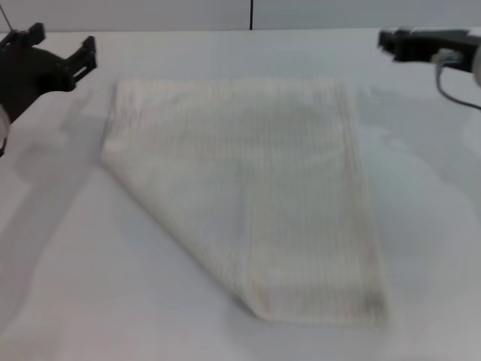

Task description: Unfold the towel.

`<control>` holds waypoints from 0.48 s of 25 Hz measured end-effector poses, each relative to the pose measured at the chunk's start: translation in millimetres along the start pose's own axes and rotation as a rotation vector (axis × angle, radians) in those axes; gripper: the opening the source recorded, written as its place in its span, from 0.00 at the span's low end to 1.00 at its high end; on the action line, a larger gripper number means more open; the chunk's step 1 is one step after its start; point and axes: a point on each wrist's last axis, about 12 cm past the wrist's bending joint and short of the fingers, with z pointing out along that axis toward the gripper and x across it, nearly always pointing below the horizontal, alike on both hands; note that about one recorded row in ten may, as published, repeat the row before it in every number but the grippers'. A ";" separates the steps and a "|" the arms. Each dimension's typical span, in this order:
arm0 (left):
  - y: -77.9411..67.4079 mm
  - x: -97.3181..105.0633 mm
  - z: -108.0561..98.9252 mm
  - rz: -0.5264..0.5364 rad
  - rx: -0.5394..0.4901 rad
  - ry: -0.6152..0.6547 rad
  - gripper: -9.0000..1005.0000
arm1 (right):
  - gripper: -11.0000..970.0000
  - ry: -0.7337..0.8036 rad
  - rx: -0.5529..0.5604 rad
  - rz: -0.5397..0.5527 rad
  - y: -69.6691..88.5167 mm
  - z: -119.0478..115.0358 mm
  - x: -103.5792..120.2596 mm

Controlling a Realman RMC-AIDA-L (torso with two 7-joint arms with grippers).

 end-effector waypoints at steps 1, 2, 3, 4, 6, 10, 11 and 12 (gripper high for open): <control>-3.4 -4.2 1.3 0.010 0.006 0.016 0.78 | 0.36 0.085 -0.028 -0.005 1.5 13.3 -0.7; -3.4 -4.2 1.3 0.010 0.006 0.016 0.78 | 0.32 0.085 -0.028 -0.005 1.5 13.3 -0.7; -6.8 -8.3 2.3 0.018 0.010 0.032 0.78 | 0.27 0.112 -0.034 -0.013 2.0 19.3 -0.3; -6.8 -8.3 2.3 0.018 0.010 0.032 0.78 | 0.23 0.139 -0.039 -0.022 2.1 25.0 0.0; -23.0 -23.7 5.0 0.085 0.028 0.098 0.78 | 0.14 0.188 -0.047 -0.014 -0.8 35.5 -4.6; -38.0 -36.9 9.7 0.141 0.050 0.205 0.78 | 0.06 0.215 -0.053 0.025 -4.5 38.6 -10.4; -41.7 -39.4 11.4 0.151 0.060 0.224 0.78 | 0.04 0.230 -0.058 0.061 -6.4 38.2 -15.9; -46.0 -41.7 13.2 0.165 0.076 0.249 0.78 | 0.02 0.230 -0.058 0.061 -6.4 38.2 -15.9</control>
